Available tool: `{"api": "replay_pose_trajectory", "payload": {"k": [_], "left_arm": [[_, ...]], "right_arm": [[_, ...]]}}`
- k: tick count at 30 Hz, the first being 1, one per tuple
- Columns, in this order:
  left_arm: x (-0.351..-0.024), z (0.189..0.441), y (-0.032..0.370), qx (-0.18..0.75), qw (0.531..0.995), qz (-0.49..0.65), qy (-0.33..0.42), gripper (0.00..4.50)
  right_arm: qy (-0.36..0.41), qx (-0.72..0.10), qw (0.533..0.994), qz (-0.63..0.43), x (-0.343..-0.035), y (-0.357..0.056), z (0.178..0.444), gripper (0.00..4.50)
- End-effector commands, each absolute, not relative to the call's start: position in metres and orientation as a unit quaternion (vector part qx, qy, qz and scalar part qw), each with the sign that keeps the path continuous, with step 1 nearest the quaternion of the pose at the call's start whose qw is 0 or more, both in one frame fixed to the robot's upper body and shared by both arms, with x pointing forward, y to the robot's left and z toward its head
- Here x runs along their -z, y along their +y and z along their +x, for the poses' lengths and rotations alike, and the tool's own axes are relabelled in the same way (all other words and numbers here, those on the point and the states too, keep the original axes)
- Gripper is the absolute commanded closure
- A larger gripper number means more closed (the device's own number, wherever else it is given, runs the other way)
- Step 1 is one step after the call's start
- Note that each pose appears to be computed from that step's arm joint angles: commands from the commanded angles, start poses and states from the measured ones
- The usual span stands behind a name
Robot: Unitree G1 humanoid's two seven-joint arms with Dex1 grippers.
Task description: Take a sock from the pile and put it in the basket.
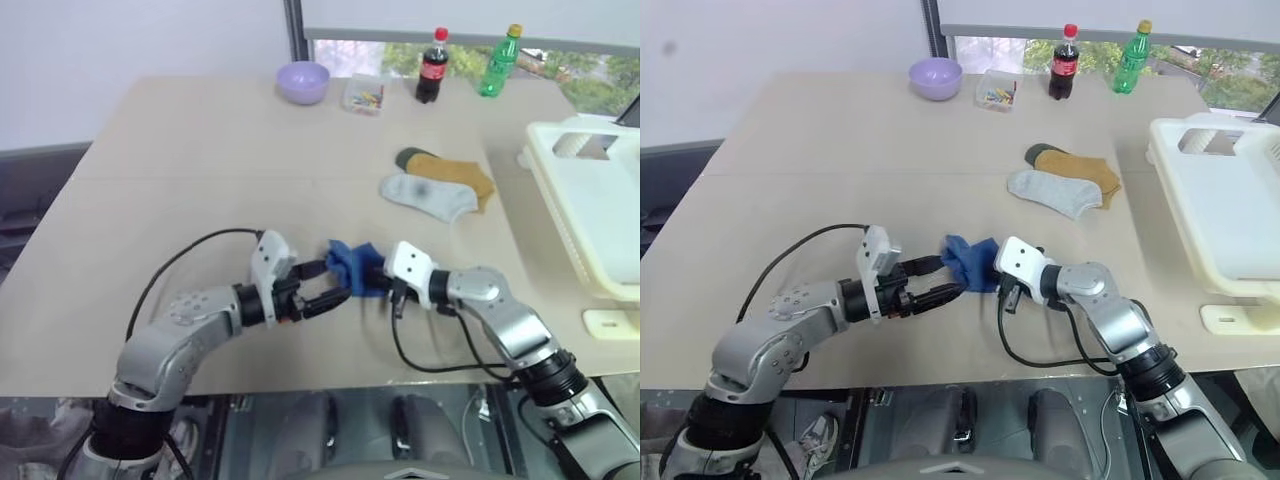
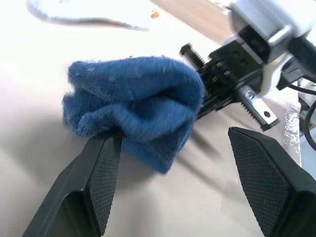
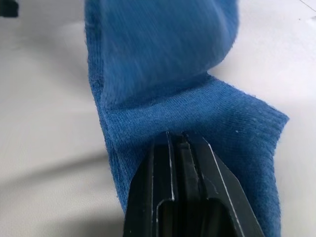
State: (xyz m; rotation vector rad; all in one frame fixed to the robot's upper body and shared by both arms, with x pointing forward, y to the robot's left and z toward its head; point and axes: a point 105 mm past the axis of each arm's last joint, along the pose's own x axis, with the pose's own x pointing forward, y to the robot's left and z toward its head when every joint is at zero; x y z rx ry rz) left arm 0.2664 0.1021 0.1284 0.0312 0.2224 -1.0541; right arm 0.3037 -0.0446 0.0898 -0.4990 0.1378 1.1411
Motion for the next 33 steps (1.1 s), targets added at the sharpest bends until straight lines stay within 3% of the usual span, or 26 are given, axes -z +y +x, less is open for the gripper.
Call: {"api": "replay_pose_trajectory", "payload": {"k": [1, 15, 20, 25, 28, 31, 33], "left_arm": [[-0.13, 0.27, 0.092, 0.521, 0.849, 0.032, 0.083, 0.85], [-0.106, 0.296, 0.053, 0.543, 0.835, 0.03, 0.08, 0.85], [-0.112, 0.303, 0.043, 0.547, 0.835, 0.015, 0.061, 0.85], [-0.088, 0.301, 0.047, 0.547, 0.829, 0.032, 0.113, 0.85], [-0.073, 0.3, 0.047, 0.553, 0.82, 0.036, 0.143, 0.85], [-0.066, 0.297, 0.044, 0.568, 0.808, 0.045, 0.15, 0.85], [-0.069, 0.298, 0.043, 0.573, 0.807, 0.039, 0.139, 0.85]], "right_arm": [[0.079, -0.523, 0.815, -0.236, -0.085, -0.053, 0.304, 4.3], [0.075, -0.503, 0.824, -0.249, -0.101, -0.067, 0.293, 4.3], [0.067, -0.507, 0.816, -0.27, -0.107, -0.072, 0.286, 4.3], [0.034, -0.522, 0.798, -0.3, -0.117, -0.074, 0.276, 4.3], [0.024, -0.542, 0.798, -0.261, -0.136, -0.079, 0.265, 4.3], [0.013, -0.534, 0.817, -0.217, -0.156, -0.09, 0.261, 3.48], [0.012, -0.506, 0.841, -0.191, -0.162, -0.099, 0.267, 2.46]]}}
